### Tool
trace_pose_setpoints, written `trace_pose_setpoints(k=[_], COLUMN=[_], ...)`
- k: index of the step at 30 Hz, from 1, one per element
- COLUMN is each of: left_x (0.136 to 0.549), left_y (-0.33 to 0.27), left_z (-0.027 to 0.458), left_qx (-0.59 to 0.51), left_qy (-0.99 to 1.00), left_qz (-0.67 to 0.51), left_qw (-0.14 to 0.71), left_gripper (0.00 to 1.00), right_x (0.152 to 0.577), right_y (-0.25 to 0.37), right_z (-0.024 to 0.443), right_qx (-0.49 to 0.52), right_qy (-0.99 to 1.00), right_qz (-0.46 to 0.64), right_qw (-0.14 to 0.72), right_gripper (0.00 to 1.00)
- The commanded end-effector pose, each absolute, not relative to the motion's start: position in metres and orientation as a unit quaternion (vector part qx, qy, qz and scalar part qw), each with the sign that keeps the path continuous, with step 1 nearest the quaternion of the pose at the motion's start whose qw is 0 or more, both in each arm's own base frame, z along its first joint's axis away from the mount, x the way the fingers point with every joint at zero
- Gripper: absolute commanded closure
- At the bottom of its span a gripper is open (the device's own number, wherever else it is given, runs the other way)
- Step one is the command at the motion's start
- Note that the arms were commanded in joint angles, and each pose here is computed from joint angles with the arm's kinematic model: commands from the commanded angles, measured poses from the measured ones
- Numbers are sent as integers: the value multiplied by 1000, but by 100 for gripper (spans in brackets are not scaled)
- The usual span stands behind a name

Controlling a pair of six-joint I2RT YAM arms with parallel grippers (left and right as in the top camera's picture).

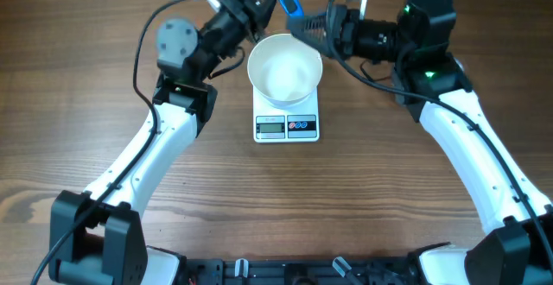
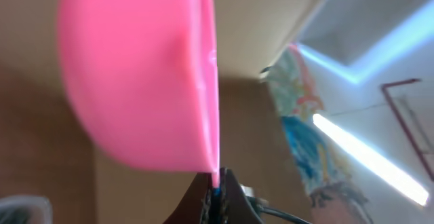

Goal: Scoop item into bowl and weigh 150g on scale
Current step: 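Bring the right gripper to the scoop and grasp its blue handle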

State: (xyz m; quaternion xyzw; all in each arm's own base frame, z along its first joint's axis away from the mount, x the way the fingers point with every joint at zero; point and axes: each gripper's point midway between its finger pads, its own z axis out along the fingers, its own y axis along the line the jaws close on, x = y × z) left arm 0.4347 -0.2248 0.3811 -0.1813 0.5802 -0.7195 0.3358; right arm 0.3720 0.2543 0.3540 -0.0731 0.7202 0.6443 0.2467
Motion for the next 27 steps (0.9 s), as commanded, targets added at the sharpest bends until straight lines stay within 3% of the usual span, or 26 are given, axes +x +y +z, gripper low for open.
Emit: trace_pose_setpoints(k=[1, 2, 3, 4, 5, 21, 24, 27], left_x=[445, 446, 447, 447, 448, 446, 442, 439], left_y=[-210, -210, -210, -211, -211, -220, -219, -218], left_z=[391, 390, 390, 390, 390, 389, 402, 407], left_qx=[-223, -229, -232, -236, -243, -252, -235, -228], left_qy=[550, 549, 548, 545, 543, 539, 523, 516], left_qz=[-720, -720, -720, -719, -717, -718, -730, -734], left_qw=[360, 357, 357, 360, 363, 362, 373, 378], left_gripper=[96, 96, 96, 96, 96, 96, 96, 96], right_x=[400, 402, 403, 403, 403, 411, 413, 414], right_y=[248, 247, 247, 248, 250, 268, 267, 266], right_z=[362, 364, 369, 374, 376, 388, 385, 384], right_qx=[22, 26, 22, 16, 15, 47, 57, 61], right_qy=[717, 714, 709, 703, 699, 681, 684, 686], right_qz=[641, 641, 644, 647, 649, 640, 635, 633], right_qw=[273, 279, 287, 296, 300, 352, 354, 354], right_gripper=[27, 34, 48, 69, 75, 70, 55, 55])
